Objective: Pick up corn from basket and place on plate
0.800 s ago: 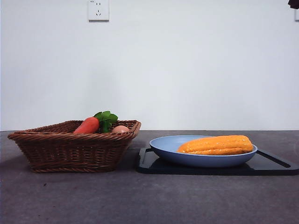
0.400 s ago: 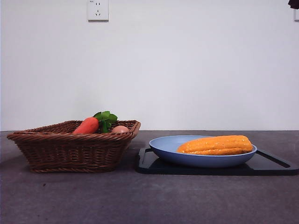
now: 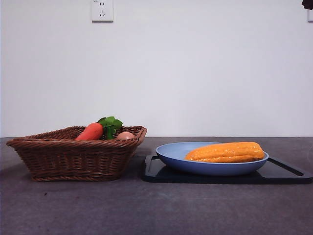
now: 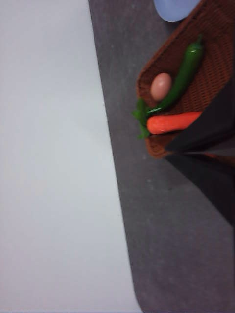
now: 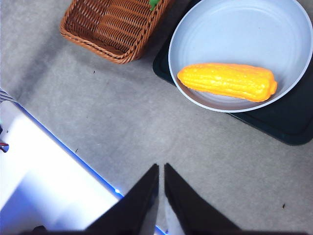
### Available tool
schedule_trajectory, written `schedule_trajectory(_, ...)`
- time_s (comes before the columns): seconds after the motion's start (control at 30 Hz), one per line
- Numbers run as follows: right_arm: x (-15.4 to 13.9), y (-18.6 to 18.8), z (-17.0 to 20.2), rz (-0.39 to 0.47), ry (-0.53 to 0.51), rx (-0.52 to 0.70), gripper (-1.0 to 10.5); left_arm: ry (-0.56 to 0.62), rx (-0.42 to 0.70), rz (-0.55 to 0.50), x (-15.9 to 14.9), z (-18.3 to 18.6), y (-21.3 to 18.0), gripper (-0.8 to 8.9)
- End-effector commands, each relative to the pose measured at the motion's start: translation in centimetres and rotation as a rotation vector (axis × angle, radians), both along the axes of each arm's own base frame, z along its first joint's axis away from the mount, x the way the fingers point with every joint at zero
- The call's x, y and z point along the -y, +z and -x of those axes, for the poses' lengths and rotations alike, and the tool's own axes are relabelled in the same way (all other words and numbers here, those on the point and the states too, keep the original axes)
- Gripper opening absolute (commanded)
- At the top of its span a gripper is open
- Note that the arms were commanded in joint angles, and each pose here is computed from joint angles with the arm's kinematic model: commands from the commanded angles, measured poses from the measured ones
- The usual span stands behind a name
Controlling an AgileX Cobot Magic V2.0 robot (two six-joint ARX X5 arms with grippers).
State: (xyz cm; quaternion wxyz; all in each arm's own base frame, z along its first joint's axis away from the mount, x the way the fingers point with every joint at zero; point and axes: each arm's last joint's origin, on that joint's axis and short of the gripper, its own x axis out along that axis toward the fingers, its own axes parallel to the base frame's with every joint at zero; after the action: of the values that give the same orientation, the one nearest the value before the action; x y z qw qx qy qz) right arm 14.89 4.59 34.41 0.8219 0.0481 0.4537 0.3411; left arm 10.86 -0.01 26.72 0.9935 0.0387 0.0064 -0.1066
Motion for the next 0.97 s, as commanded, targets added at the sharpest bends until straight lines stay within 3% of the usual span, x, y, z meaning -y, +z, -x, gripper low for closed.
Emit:
schedule_trajectory(0.03, -0.1, 0.5, -0.2, -0.003, 0.007, 0.02, 0.0, 0.018, -0.016, 0.025, -0.1, 0.3, -2.0, 0.08)
schedule_trajectory(0.43, -0.1, 0.5, -0.2, -0.003, 0.007, 0.02, 0.0, 0.034, -0.084, 0.076, -0.2, 1.2, -9.1, 0.08)
schedule_trajectory(0.97, -0.1, 0.5, -0.2, -0.003, 0.007, 0.02, 0.0, 0.038, -0.223, 0.088, -0.1, 1.6, -11.7, 0.08)
